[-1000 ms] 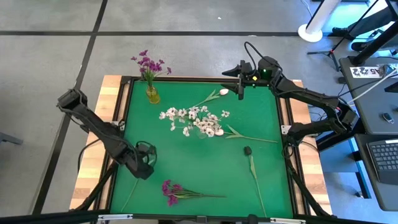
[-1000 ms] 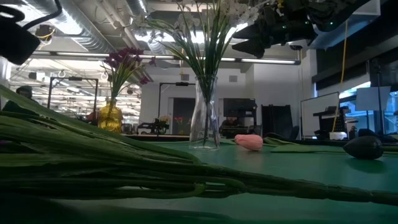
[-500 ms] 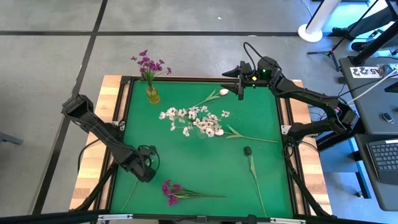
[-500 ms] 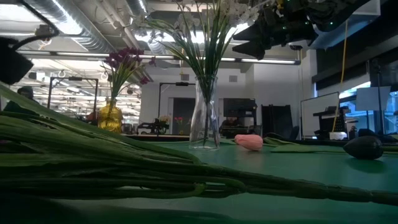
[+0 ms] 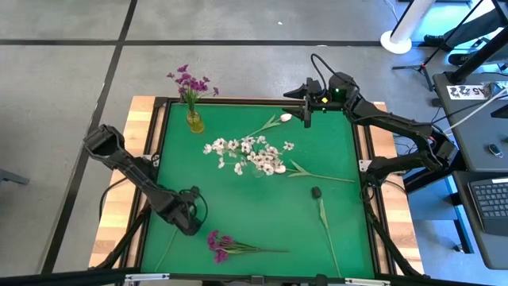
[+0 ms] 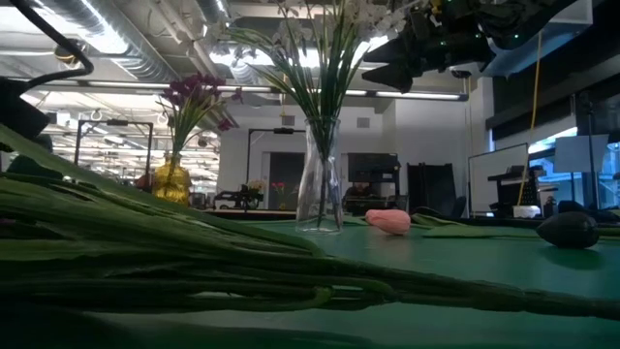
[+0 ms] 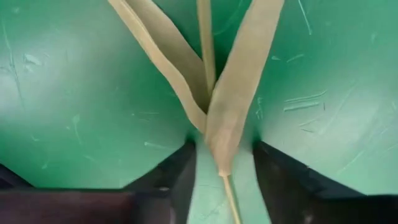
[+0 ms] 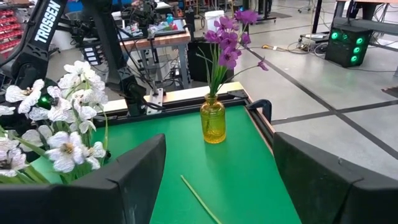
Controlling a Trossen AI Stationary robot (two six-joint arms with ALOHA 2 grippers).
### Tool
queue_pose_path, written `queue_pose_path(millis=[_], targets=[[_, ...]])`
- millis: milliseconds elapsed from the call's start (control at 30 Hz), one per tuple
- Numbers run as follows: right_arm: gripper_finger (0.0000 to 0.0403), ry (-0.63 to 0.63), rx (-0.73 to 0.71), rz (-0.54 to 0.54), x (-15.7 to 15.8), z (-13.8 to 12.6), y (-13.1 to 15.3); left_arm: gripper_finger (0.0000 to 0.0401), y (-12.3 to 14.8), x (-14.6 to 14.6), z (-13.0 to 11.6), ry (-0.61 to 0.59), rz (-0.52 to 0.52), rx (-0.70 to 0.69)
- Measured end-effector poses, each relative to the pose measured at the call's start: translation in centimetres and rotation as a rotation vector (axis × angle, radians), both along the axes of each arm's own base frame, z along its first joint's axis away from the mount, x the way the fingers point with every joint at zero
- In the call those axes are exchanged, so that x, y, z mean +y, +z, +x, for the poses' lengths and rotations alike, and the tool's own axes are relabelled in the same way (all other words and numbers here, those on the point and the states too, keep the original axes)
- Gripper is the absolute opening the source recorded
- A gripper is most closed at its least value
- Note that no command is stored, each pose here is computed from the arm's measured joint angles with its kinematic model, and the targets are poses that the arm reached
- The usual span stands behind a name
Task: Sort flowers into vase by color
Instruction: Put the left black flower into the yellow vase
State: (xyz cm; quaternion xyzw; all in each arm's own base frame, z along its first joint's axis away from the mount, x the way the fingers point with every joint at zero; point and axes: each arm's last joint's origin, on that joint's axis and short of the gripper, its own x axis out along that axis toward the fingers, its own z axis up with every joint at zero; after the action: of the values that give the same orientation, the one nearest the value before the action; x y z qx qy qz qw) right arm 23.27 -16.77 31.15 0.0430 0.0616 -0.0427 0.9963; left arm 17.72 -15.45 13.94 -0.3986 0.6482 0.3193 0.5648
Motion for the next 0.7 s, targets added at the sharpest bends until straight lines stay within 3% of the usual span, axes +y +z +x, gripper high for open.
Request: queue_pose_path(millis=[233,367,467,700], targets=[[0.0293,0.000,0.003,0.003,0.0,0.0,0.0,0.0015,0.0,0.5,0.4,0.043,0.014,-0.001],[0.0293,0.000,0.003,0.000,0.0,0.0,0.0,0.0007,0.4,1.2,0.7,0.051,0.060,-0.051],[0.0293,0.001,0.003,-0.001,0.0,0.0,0.0,0.0005,1.9,2.2,0.6,0.074,0.152,-0.078],[0.0293,0.001,0.004,-0.007,0.0,0.0,0.0,0.0002,9.9,5.0,-0.5,0.141,0.447,-0.291]])
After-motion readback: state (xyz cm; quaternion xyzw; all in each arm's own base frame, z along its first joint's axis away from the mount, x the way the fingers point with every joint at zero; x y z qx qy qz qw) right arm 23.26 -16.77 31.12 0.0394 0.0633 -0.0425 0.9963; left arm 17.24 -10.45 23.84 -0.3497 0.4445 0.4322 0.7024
